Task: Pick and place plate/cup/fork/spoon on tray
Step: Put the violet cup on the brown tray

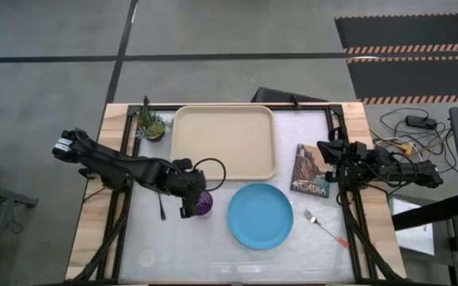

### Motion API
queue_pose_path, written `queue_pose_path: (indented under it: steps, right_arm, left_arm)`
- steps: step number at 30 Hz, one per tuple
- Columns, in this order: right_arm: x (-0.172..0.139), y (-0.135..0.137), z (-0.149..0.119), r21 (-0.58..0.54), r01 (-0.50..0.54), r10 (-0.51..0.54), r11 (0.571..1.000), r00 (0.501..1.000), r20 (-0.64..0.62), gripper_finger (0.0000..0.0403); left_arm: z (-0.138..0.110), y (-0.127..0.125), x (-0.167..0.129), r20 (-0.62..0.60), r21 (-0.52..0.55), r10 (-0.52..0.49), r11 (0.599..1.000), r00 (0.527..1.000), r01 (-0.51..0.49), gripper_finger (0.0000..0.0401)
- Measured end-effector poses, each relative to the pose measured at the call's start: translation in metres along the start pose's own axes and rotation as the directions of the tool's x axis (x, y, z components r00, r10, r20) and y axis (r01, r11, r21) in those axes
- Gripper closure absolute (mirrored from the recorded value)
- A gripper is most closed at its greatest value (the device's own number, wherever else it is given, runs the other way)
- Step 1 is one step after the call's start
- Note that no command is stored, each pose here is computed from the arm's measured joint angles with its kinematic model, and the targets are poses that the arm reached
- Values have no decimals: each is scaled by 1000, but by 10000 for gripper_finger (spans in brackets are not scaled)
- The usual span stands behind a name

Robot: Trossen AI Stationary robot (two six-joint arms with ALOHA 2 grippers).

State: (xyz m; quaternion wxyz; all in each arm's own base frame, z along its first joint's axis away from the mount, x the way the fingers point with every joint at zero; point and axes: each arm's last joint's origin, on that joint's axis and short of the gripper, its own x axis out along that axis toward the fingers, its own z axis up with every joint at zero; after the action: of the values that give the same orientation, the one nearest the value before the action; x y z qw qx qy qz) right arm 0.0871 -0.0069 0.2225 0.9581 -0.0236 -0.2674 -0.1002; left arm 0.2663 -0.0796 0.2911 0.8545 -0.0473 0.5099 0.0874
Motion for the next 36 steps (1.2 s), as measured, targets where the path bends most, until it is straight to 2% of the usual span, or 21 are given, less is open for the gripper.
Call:
queue_pose_path:
  steps: [7, 19, 29, 36]
  right_arm:
    - [0, 0, 0, 0, 0, 0, 1000, 1000, -3, 394]
    - [0, 0, 0, 0, 0, 0, 1000, 1000, -4, 394]
    - [0, 0, -1, -1, 0, 0, 1000, 1000, -8, 394]
    - [0, 0, -1, -1, 0, 0, 1000, 1000, -8, 394]
  left_arm:
    - [-3, 1, 4, -14, 2, 8, 1000, 1000, -8, 267]
    - [-2, 3, 4, -13, -37, 8, 999, 1000, -9, 392]
    - [11, 13, -17, 78, -85, -20, 996, 997, 27, 400]
    - [24, 39, -45, 178, -180, -15, 983, 984, 47, 400]
